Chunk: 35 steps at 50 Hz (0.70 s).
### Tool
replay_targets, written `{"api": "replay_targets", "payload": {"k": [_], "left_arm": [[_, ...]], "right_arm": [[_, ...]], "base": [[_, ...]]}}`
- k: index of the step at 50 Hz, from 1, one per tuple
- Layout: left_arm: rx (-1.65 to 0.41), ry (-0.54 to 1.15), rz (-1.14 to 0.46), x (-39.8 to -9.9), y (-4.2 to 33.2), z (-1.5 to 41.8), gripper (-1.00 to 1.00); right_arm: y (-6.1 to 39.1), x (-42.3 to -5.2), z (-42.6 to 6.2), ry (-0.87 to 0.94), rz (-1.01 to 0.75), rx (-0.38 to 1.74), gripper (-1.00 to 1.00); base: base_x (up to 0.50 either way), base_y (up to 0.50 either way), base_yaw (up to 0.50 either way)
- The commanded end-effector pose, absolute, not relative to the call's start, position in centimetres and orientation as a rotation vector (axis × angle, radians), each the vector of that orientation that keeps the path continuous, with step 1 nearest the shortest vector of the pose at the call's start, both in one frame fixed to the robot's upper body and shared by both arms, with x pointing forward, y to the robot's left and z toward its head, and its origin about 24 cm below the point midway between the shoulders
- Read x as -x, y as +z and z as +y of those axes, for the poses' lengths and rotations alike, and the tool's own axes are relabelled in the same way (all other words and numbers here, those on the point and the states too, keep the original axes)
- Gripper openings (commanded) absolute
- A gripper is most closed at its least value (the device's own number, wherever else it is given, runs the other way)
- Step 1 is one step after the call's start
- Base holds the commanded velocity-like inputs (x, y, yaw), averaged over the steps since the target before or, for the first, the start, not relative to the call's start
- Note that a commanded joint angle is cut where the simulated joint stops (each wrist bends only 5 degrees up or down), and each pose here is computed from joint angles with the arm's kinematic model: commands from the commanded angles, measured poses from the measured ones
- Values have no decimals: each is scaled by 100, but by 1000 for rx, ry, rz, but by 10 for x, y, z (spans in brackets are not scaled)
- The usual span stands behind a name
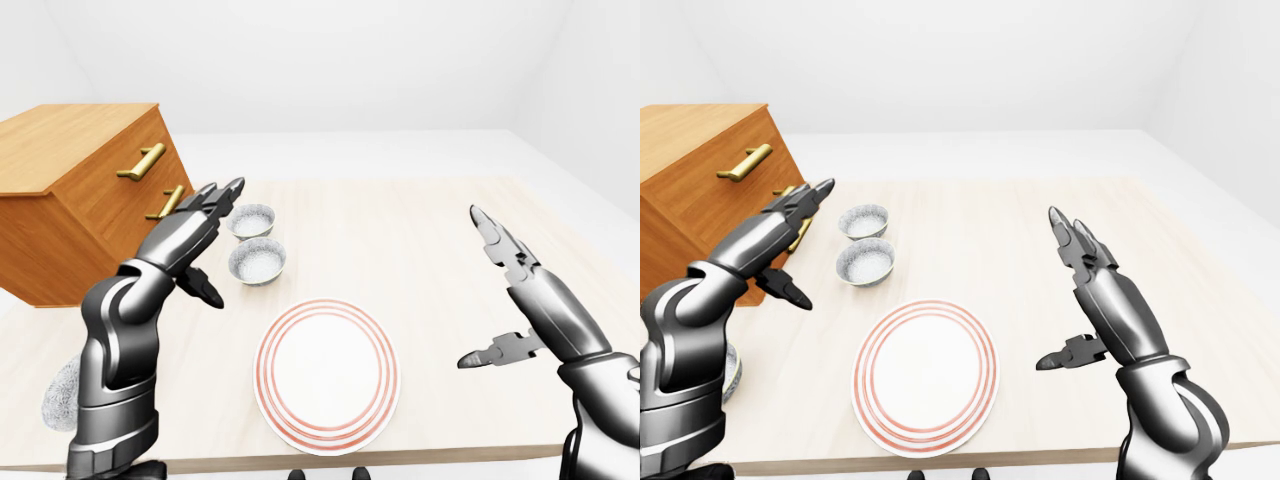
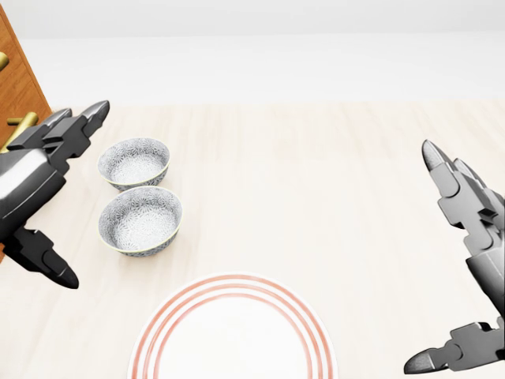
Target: Put the bowl in the middle on the plate.
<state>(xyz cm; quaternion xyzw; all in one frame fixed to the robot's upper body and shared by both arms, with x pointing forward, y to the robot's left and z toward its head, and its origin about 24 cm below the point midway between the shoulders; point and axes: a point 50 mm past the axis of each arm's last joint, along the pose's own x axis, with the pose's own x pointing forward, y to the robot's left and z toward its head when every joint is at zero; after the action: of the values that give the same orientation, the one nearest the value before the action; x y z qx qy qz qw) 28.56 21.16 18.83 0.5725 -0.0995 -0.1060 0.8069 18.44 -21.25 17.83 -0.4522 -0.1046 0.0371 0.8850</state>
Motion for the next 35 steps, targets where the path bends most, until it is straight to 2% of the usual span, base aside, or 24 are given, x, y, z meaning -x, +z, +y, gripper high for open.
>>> {"api": "replay_targets", "payload": {"k": [1,7,16,35], "left_arm": [[-1261,-256,-222,-308,200,201,100],[-1308,-237,-187,-327,206,202,100],[-1352,-220,-162,-338,203,197,100],[-1444,-207,-99,-348,191,191,100]], "right_arm": [[178,-185,-212,78,-217,942,100],[179,-185,-212,78,-219,947,100],[178,-186,-212,81,-216,945,100],[179,-186,-212,80,-220,947,100]], "base": [[0,0,0],[0,0,0],[0,0,0],[0,0,0]]}}
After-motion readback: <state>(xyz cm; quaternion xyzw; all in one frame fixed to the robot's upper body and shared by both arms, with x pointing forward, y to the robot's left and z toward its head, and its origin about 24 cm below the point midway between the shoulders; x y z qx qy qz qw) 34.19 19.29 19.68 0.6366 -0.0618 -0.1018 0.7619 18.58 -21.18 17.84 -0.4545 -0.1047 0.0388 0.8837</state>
